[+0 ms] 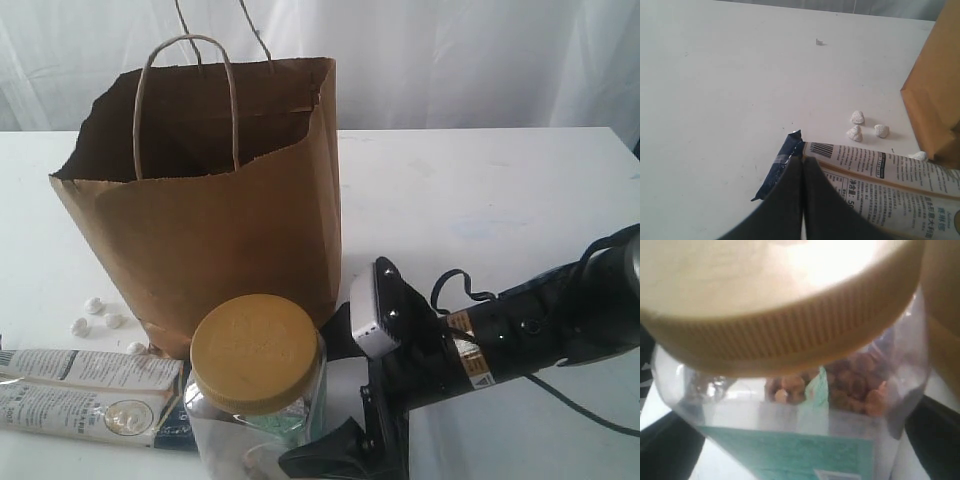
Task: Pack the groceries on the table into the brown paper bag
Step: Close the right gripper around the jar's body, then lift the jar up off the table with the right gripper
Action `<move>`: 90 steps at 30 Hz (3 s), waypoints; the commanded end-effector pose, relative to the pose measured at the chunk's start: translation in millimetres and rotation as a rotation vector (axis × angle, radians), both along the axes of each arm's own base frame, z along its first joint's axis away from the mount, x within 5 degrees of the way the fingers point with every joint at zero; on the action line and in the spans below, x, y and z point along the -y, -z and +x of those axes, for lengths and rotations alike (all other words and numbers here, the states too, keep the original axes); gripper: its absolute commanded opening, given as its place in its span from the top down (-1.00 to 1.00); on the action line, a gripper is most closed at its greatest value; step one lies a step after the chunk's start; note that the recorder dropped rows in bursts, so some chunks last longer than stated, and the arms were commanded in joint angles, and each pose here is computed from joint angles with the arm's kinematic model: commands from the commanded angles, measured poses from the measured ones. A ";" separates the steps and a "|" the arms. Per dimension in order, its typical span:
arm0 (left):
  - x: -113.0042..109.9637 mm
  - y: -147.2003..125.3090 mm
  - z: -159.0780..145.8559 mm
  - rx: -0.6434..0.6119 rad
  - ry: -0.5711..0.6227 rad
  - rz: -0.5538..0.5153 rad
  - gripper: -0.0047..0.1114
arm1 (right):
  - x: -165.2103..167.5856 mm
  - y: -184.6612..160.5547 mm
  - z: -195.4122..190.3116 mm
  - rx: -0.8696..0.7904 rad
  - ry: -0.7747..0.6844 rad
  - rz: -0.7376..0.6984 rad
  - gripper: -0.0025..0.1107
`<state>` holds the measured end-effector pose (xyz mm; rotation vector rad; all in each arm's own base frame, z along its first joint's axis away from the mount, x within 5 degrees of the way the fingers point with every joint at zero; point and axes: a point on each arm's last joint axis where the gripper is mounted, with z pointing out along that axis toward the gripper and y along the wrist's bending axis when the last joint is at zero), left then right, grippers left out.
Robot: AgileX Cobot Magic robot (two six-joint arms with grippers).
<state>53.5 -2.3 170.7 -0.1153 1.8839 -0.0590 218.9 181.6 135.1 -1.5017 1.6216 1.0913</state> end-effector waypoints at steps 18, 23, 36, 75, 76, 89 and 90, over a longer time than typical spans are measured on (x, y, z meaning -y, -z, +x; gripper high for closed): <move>0.3 -0.6 0.0 0.012 -0.001 -0.015 0.92 | -3.2 -6.6 -0.4 -0.009 -0.015 0.068 -0.90; 0.3 -0.6 0.0 0.012 -0.001 -0.015 0.92 | -3.2 -6.6 -0.8 -0.080 0.012 0.061 -0.90; 0.3 -0.6 0.0 0.012 -0.001 -0.015 0.92 | -25.8 2.1 -2.9 -0.042 0.139 -0.037 -0.90; 0.3 -0.6 0.0 0.012 -0.001 -0.015 0.92 | -5.6 -66.8 -17.8 -0.156 0.340 -0.111 0.96; 0.3 -0.6 0.0 0.012 -0.001 -0.015 0.92 | -3.4 -67.6 -21.1 -0.162 0.326 -0.144 0.96; 0.3 -0.6 0.0 0.012 -0.001 -0.015 0.92 | 7.5 -116.0 -55.4 -0.229 0.267 -0.034 0.96; 0.3 -0.6 0.0 0.012 -0.001 -0.015 0.92 | 8.8 -120.5 -57.6 -0.218 0.269 -0.021 0.96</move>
